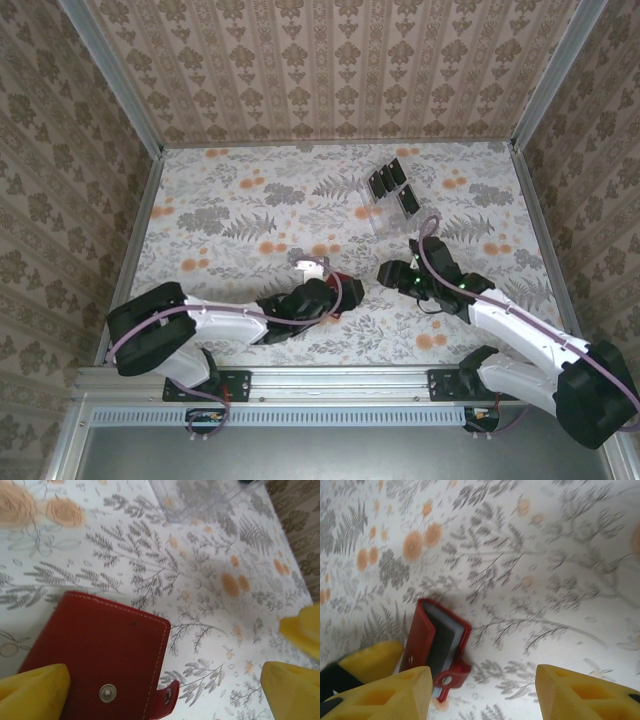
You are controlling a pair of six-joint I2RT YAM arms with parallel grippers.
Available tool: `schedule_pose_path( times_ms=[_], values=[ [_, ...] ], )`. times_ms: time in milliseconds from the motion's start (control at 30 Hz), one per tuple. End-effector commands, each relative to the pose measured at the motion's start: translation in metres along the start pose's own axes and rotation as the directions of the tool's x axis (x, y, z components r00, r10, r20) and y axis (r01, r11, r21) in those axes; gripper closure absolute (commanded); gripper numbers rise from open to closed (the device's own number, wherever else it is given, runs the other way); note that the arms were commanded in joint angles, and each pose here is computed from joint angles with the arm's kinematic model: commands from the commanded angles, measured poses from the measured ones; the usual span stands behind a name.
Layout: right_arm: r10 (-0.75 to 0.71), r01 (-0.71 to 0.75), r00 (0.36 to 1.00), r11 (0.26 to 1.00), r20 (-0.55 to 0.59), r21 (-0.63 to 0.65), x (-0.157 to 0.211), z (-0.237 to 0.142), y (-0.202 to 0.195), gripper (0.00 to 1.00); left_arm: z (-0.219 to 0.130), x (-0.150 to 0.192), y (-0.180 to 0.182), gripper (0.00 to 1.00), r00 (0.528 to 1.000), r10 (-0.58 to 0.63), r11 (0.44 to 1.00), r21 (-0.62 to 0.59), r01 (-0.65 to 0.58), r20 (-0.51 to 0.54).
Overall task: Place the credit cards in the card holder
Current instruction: Close the card holder at the center of the table, then rotate the card holder at the center of the table.
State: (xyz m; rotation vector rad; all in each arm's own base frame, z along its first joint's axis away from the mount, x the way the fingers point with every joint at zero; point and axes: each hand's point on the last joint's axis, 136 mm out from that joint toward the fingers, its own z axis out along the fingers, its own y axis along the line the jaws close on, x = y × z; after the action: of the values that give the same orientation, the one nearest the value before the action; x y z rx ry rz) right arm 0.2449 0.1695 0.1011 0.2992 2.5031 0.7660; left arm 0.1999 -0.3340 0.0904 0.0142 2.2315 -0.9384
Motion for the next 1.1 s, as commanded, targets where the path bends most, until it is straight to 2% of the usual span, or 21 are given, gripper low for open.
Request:
schedule_pose_path(
  times_ms=[0, 367, 633, 867, 1067],
  values=[
    [-0.011, 0.009, 0.999, 0.998, -0.03, -0.064, 0.014, 0.001, 0.022, 0.44, -0.01, -0.017, 0.008, 0.0, 0.999, 0.034, 0.999, -0.032, -0.033, 0.03],
    [-0.136, 0.128, 0.99, 0.982, -0.049, -0.139, 0.044, 0.011, 0.093, 0.58, -0.043, -0.067, 0.036, 0.0, 0.996, 0.006, 0.997, -0.082, 0.002, 0.091],
    [-0.248, 0.224, 0.959, 0.96, -0.136, -0.169, 0.082, 0.046, 0.132, 0.63, -0.061, -0.087, 0.065, 0.0, 0.996, -0.003, 0.99, -0.14, 0.015, 0.089],
    [-0.323, 0.276, 0.909, 0.94, -0.263, -0.201, 0.127, 0.078, 0.143, 0.64, -0.064, -0.088, 0.075, 0.0, 0.997, -0.008, 0.988, -0.154, 0.02, 0.078],
    [-0.321, 0.285, 0.89, 0.946, -0.324, -0.152, 0.146, 0.095, 0.119, 0.65, -0.065, -0.091, 0.075, 0.0, 0.997, -0.002, 0.989, -0.15, 0.013, 0.076]
  ],
)
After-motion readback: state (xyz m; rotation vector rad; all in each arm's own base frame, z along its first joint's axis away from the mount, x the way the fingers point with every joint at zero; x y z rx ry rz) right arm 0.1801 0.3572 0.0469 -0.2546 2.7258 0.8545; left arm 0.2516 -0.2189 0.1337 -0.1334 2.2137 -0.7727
